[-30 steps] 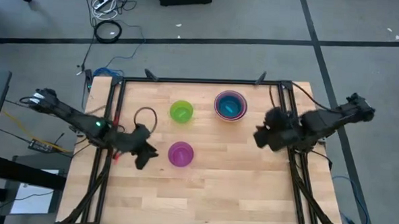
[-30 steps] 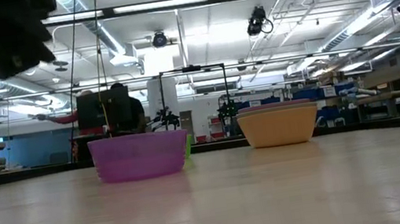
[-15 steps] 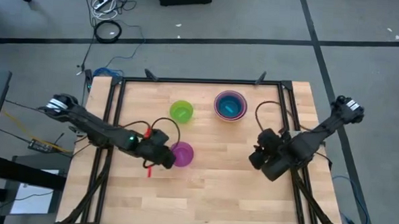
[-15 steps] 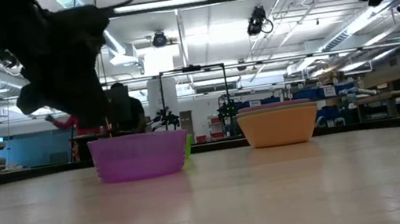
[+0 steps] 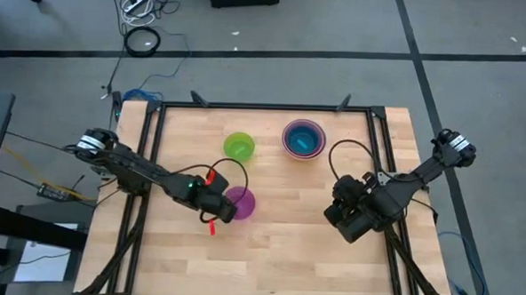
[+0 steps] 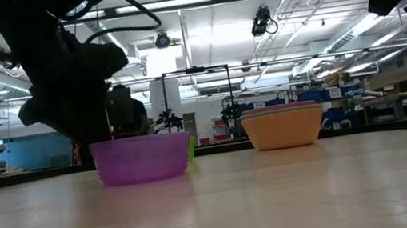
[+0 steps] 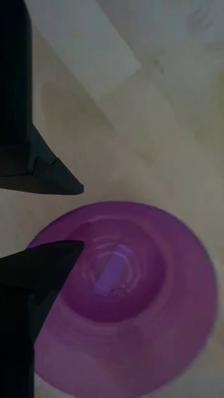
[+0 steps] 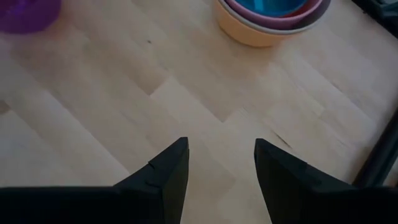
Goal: Nest bowls inside each other
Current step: Stack the purple bowl on the blue bowl
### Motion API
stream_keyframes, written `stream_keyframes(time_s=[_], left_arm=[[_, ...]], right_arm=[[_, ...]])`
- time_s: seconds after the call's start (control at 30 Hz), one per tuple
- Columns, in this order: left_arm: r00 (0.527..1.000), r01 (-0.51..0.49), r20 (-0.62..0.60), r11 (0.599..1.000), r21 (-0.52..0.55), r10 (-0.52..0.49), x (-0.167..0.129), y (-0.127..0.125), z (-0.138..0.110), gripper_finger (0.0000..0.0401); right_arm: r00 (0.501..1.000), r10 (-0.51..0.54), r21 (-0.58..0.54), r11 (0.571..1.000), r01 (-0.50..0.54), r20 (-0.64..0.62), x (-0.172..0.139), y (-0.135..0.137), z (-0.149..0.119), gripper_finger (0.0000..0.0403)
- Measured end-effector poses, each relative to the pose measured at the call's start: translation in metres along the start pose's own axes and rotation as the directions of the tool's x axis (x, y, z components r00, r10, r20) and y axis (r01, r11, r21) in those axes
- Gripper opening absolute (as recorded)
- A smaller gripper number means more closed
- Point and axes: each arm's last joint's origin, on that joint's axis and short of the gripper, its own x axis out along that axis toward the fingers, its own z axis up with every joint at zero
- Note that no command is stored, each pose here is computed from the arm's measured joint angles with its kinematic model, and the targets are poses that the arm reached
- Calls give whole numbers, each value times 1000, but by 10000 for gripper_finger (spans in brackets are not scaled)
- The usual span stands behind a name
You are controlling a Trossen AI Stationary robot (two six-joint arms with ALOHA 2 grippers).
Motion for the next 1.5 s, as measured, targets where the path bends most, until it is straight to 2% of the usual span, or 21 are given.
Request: stream_keyframes(time_s=[0.2,0.27,0.37,0.5,0.6,0.7,0.77,0.83,0.9,1.0,1.07,1.2,1.33,1.5], left_arm=[[1000,6,-6,999,42,-5,12,-5,-1,131],[999,35,9,998,60,-36,13,-7,3,104],[989,113,80,988,107,-122,7,-12,14,27],[967,161,173,975,156,-187,-7,-18,37,8],[943,184,238,960,210,-233,-22,-27,63,6],[886,189,363,939,287,-289,-44,-38,105,4],[827,119,495,945,306,-265,-58,-38,140,4],[796,26,571,955,297,-199,-65,-27,170,3],[777,27,597,958,284,-199,-64,-16,201,3],[802,129,533,949,289,-271,-47,3,237,2],[821,186,484,943,276,-303,-26,10,254,2],[838,249,421,930,271,-347,10,5,276,2],[840,251,415,928,275,-350,35,-9,292,5],[894,176,363,951,253,-262,64,-10,301,8]], right_arm=[[1000,0,-4,1000,0,5,0,0,1,169],[1000,0,-4,1000,0,7,0,0,1,168],[1000,0,-7,1000,0,7,0,0,1,167],[1000,-1,-7,1000,1,8,0,0,1,166],[1000,-4,-9,1000,4,9,0,0,1,166],[999,-9,-10,1000,9,33,0,0,1,166],[999,-9,-6,1000,9,43,0,0,2,166],[999,-8,3,1000,8,43,0,0,2,166],[999,-4,11,1000,4,45,0,0,1,166],[999,-2,10,1000,1,46,-1,0,0,166],[999,-3,9,1000,3,44,-1,0,0,166],[999,1,13,1000,-1,46,-1,0,0,166],[999,-1,13,1000,1,42,-1,0,0,166],[999,6,17,1000,-6,35,-1,1,0,166]])
